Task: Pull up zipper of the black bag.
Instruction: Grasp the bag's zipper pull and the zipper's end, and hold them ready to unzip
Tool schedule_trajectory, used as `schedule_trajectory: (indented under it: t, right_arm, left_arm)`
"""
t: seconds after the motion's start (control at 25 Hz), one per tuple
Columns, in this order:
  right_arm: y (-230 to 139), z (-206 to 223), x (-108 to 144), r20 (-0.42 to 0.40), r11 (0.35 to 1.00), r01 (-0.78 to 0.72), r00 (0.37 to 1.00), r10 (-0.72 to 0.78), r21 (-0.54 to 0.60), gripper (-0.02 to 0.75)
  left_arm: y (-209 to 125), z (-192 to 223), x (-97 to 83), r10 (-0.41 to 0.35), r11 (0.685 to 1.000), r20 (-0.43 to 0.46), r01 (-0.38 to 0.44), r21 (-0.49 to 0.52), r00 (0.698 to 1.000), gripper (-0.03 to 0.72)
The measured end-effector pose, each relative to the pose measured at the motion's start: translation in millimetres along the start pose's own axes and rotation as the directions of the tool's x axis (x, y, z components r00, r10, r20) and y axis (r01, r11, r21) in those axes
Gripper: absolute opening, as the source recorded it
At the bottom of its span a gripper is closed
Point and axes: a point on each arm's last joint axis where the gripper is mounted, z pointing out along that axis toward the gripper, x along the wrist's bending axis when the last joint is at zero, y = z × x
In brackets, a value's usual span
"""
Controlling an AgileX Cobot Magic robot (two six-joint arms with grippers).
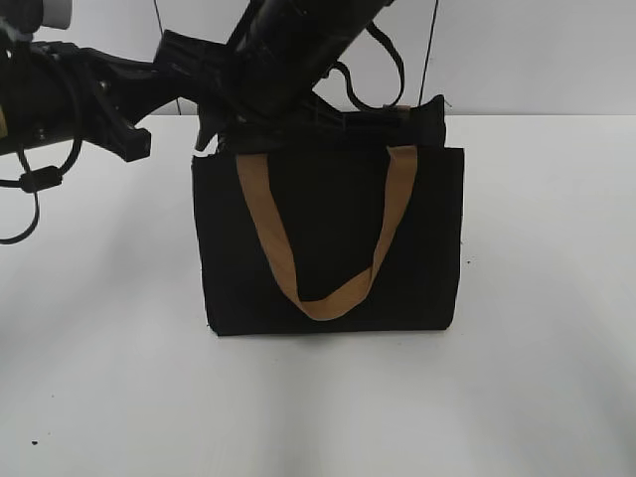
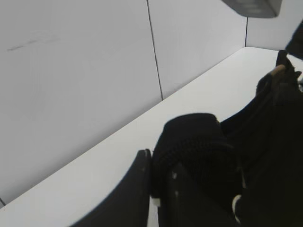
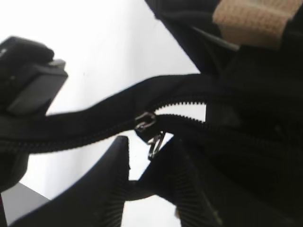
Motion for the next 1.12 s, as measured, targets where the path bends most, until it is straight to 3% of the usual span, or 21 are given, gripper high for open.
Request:
schedule_trajectory:
  t: [0.2, 0.32, 0.4, 0.68, 1.12]
  right_arm:
    - [3, 0, -1, 0.014, 0.999, -0.018, 1.000, 0.019, -0.036, 0.200]
    - [4, 0, -2, 0.031, 0.999, -0.018, 0.999, 0.020, -0.045, 0.047]
    - [3, 0, -2, 0.036, 0.999, -0.013, 0.999, 0.014, -0.047, 0.003]
    - [1, 0, -4, 0.051, 1.000, 0.018, 0.999, -0.017, -0.021, -0.008]
    - [-6, -34, 1, 0.055, 0.979, 0.196, 0.978, -0.199, 0.054, -0.008]
  left_arm:
    - [0, 0, -0.3, -0.001, 1.000, 0.001, 0.001, -0.001, 1.000, 0.032]
    - [0, 0, -0.2, -0.005, 1.000, 0.000, 0.005, -0.002, 1.000, 0.032]
    - [0, 0, -0.1, -0.006, 1.000, -0.001, 0.006, -0.002, 1.000, 0.032]
    - [-1, 0, 0.5, -0.008, 1.000, -0.008, 0.008, 0.009, 1.000, 0.032]
    - [-16, -2, 7.9, -0.020, 0.984, -0.094, 0.036, 0.175, 0.995, 0.032]
